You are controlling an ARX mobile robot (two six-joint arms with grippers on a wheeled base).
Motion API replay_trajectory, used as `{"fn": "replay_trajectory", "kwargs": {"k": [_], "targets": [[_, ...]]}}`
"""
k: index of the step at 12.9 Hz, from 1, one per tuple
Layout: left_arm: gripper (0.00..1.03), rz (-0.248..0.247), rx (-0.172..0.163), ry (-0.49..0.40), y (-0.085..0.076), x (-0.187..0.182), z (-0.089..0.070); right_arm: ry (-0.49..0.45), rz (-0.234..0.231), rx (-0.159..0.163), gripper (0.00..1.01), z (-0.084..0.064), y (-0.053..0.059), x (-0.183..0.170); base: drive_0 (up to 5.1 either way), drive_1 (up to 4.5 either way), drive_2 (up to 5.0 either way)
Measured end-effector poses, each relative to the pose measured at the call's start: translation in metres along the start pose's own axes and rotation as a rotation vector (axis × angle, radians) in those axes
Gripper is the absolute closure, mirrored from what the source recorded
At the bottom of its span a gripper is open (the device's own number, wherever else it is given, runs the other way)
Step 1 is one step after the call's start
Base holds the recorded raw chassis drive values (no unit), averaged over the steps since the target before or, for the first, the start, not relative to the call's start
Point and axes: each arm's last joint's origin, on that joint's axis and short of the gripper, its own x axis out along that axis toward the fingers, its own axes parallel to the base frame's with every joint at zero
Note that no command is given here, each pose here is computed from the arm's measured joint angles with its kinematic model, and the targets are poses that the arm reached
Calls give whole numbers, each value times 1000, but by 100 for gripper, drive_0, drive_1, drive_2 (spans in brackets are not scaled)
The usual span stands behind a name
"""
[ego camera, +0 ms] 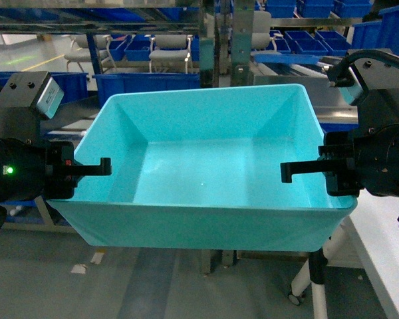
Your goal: Organize blue bins on left shelf correctly
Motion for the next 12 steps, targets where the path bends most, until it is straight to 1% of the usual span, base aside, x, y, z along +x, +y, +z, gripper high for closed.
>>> {"fn": "replay_trajectory", "kwargs": {"k": [12], "targets": [[101, 1, 0, 2, 0, 0, 0, -3, 1, 0, 99, 0, 0, 0, -436, 428, -2]]}}
